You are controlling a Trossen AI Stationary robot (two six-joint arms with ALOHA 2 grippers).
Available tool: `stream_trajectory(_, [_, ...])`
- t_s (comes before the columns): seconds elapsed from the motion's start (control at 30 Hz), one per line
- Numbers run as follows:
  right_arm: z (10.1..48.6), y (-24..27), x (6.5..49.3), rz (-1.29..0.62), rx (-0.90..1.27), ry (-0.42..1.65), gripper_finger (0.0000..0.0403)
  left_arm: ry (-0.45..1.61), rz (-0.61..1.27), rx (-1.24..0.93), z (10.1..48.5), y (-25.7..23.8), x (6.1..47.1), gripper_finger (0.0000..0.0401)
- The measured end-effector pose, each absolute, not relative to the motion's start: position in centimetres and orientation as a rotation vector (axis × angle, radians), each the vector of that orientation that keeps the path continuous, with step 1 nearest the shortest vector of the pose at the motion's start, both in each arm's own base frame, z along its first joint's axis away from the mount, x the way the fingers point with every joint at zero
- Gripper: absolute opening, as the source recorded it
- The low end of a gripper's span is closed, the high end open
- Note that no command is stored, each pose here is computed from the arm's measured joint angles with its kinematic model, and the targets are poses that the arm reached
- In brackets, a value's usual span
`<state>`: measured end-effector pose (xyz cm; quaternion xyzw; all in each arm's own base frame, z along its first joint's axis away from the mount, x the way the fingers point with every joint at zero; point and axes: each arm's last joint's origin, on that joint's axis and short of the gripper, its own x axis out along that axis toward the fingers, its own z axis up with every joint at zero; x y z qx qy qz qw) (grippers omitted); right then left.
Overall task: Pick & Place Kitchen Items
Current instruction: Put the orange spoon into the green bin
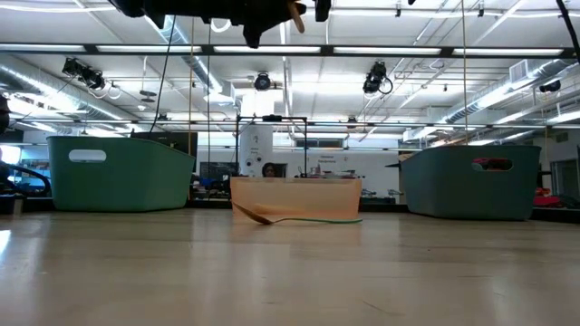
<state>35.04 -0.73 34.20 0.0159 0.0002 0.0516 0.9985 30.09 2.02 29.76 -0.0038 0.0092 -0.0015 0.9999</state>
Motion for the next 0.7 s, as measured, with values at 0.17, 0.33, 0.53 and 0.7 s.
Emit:
stream_trajectory(0.17, [34.13, -0.73, 35.04, 0.100, 0.030, 0.007, 0.0043, 0.020, -0.008, 0.019, 29.74, 1.99, 30.09, 0.0070])
stream_trajectory(0.33, [34.10, -0.73, 35.04, 0.101, 0.030, 0.010, 0.0043, 0.021, -0.011, 0.019, 29.74, 2.00, 30.09, 0.0070])
stream_trajectory(0.53, [33.99, -0.73, 35.04, 0.103, 0.033, 0.022, 0.0043, 0.029, -0.011, 0.011, 29.65, 2.00, 30.09, 0.0070])
stream_trajectory(0.7, [33.78, -0.78, 35.03, 0.076, 0.047, 0.045, 0.0059, 0.046, 0.008, 0.007, 29.48, 2.06, 30.07, 0.0070])
